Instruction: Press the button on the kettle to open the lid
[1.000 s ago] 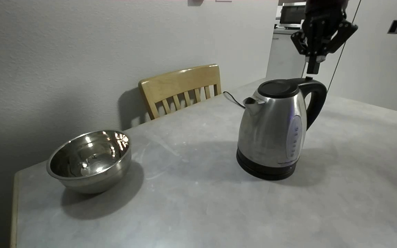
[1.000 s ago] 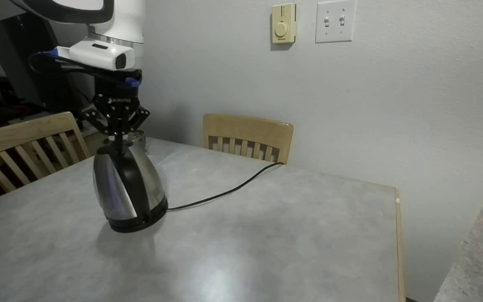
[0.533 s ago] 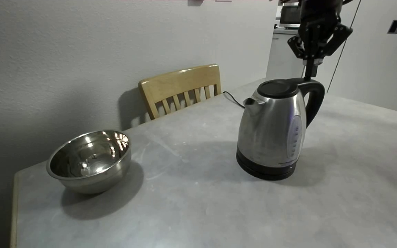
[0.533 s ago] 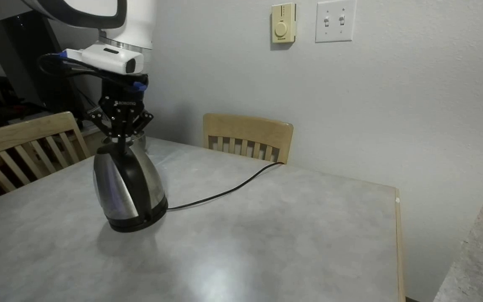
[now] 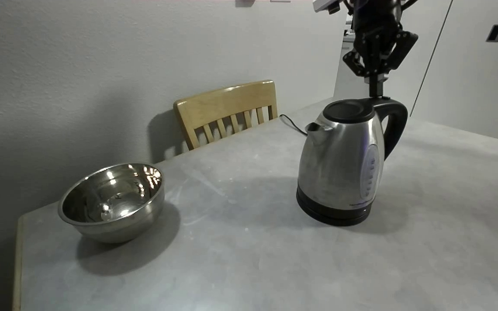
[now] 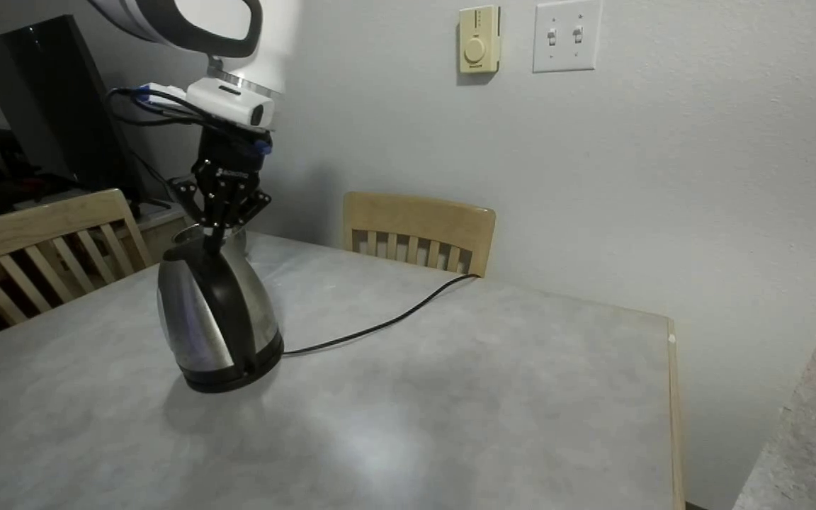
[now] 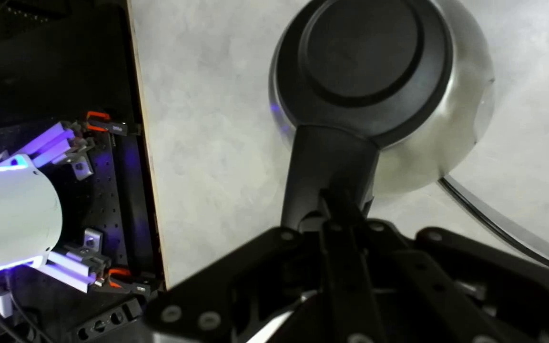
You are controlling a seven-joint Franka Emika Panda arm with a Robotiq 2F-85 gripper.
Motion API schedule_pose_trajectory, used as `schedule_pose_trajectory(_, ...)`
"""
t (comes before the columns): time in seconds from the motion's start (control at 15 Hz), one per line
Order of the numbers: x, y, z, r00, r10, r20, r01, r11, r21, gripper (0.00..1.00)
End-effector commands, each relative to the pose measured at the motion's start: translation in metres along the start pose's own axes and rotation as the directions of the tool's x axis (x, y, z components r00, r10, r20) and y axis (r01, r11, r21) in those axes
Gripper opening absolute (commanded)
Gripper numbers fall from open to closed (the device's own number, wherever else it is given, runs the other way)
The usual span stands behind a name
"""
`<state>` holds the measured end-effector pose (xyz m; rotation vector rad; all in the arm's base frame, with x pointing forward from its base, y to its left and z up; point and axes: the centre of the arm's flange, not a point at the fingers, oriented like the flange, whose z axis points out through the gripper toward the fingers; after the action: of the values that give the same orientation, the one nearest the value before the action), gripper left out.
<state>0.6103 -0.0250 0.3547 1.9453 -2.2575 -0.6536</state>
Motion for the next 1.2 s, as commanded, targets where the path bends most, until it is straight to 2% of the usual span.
schedule_pose_trajectory(0.0, 0.003, -0.034, 0.021, 1.0, -0.011, -0.002, 0.01, 0.999, -0.05, 0.0)
schedule_pose_trajectory(0.6, -0.004, -0.004, 0.011, 0.998, -0.006, -0.055, 0.011, 0.997, 0.082, 0.0)
schedule_pose_trajectory(1.13, -0.001, 0.019, -0.002, 0.994, 0.018, -0.11, 0.005, 0.979, 0.205, 0.0)
